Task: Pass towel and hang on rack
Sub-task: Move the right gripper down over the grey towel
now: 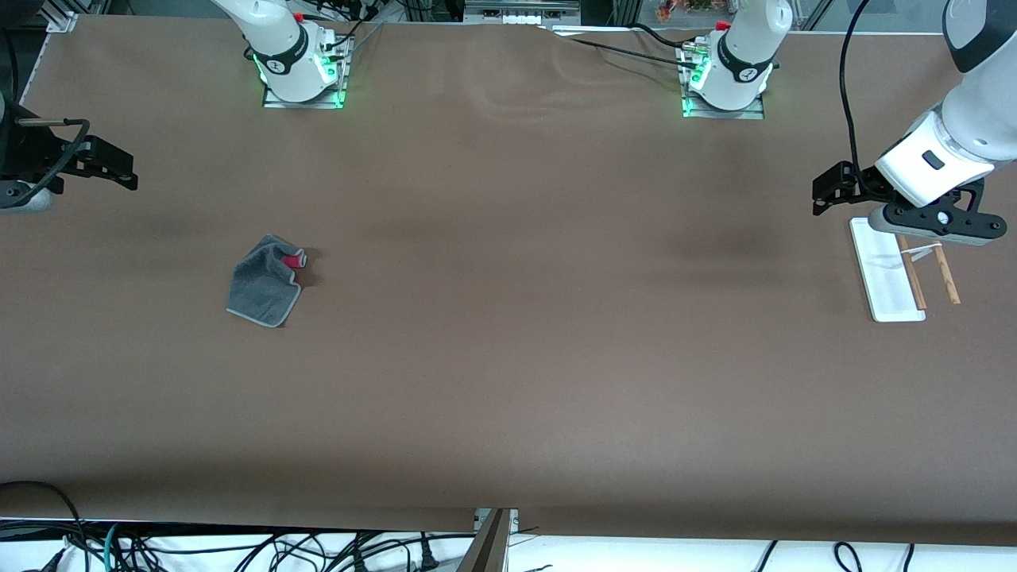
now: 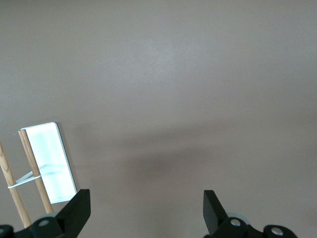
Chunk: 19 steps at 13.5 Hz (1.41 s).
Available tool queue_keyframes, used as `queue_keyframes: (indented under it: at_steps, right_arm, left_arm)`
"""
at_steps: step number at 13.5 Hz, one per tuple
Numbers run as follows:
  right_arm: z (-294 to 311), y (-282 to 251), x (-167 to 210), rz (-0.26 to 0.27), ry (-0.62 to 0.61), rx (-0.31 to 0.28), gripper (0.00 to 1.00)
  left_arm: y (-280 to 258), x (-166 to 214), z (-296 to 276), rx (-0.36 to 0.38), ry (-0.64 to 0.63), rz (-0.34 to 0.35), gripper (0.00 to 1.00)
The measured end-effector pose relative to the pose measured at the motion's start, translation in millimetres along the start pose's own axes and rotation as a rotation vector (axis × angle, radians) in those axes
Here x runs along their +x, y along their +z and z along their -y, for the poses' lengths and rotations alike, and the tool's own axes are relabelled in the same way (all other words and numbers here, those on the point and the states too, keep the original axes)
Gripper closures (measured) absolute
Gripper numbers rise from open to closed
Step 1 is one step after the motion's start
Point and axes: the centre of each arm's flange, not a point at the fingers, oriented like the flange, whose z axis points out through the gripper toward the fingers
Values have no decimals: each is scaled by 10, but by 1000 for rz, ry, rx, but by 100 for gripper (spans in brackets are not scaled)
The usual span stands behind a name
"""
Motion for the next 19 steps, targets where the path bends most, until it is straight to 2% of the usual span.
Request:
queue_keyframes:
  at_steps: [4, 9, 14, 19]
  right_arm:
    - [-3, 130, 138, -6, -2, -1, 0]
    - [-13, 571, 542, -20, -5, -2, 0]
    - [1, 1035, 940, -62, -12, -5, 0]
    - [67, 1806, 1283, -11, -27, 1, 0]
  left_arm:
    - [0, 0, 0, 0, 0, 0, 0]
    - [1, 0, 0, 0, 0, 0, 0]
    - [3, -1, 1, 0, 0, 2, 0]
    - [9, -9, 14, -1, -3, 8, 0]
